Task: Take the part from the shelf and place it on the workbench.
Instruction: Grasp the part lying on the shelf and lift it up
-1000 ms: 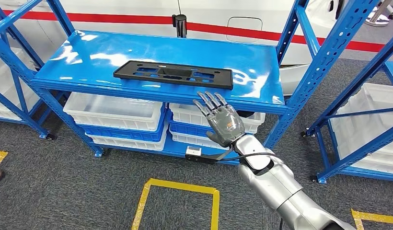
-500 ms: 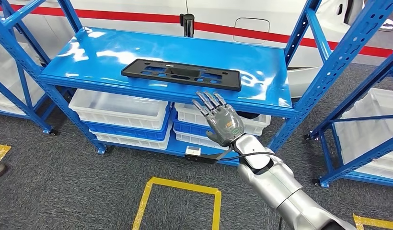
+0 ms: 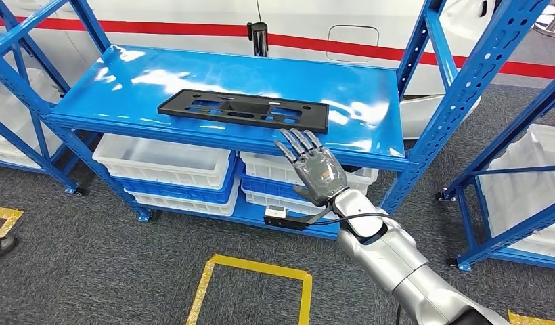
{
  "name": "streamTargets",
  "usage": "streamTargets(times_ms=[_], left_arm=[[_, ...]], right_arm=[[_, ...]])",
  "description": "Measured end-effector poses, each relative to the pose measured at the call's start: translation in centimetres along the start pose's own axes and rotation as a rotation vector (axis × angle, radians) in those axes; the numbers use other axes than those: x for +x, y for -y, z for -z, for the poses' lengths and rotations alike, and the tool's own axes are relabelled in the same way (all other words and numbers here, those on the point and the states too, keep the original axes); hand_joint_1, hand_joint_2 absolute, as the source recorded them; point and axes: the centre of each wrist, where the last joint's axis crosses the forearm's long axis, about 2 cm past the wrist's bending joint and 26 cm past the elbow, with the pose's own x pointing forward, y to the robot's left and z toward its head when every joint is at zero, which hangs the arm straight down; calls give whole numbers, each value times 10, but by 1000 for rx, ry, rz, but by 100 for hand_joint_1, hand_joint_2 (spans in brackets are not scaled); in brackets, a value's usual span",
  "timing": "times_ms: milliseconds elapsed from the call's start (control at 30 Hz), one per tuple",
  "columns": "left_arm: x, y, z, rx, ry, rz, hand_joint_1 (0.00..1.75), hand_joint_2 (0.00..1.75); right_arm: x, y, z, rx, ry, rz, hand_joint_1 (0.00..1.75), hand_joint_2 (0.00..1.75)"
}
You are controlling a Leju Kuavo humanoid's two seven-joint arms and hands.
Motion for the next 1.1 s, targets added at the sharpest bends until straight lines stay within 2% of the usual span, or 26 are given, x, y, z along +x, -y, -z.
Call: streamTargets(times_ms=[1100], left_arm=[[-1,0,-1,1,0,0,0,0]], right_arm=[[2,-5,1,29,11,-6,0,175]])
